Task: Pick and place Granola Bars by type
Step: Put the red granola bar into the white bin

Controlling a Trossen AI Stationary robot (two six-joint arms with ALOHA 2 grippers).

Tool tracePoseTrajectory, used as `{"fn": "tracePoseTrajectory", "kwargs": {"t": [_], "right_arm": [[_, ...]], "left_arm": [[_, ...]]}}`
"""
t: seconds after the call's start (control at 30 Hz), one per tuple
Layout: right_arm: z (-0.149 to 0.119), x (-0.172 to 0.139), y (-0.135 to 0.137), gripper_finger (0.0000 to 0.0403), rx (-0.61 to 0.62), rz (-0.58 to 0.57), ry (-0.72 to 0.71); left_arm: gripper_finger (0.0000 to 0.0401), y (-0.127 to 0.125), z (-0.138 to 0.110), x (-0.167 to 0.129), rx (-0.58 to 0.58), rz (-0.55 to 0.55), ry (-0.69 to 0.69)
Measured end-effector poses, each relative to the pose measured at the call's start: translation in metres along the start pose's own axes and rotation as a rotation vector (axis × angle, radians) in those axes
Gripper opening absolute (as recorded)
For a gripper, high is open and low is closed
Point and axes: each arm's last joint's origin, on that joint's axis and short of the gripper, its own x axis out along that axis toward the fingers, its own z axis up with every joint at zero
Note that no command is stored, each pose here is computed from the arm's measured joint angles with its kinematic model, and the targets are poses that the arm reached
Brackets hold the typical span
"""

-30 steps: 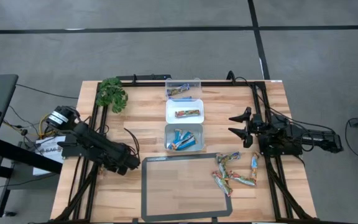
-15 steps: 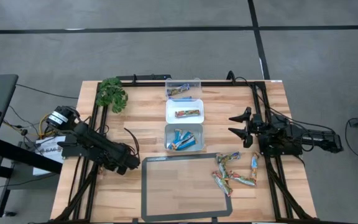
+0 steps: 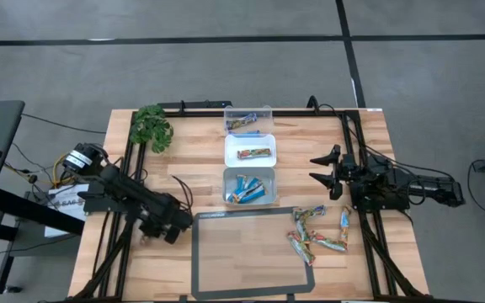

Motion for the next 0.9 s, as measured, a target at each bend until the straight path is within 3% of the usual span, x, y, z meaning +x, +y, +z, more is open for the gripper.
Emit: {"fn": "tracePoseTrajectory", "kwargs": {"t": [0.23,0.47,0.7,0.9], "right_arm": [[0.0,0.0,0.0,0.024,0.0,0.0,0.001],[0.0,0.0,0.0,0.024,0.0,0.0,0.0],[0.0,0.0,0.0,0.024,0.0,0.0,0.0],[0.0,0.0,0.0,0.024,0.0,0.0,0.0]], "left_arm": [[0.0016,-0.03,-0.002,-0.026,0.223,-0.226,-0.025],[0.0017,-0.069,0.002,-0.058,0.449,-0.618,-0.133],[0.0016,-0.091,0.015,-0.097,0.565,-0.988,-0.356],[0.0016,-0.096,0.028,-0.129,0.656,-1.214,-0.613]]}}
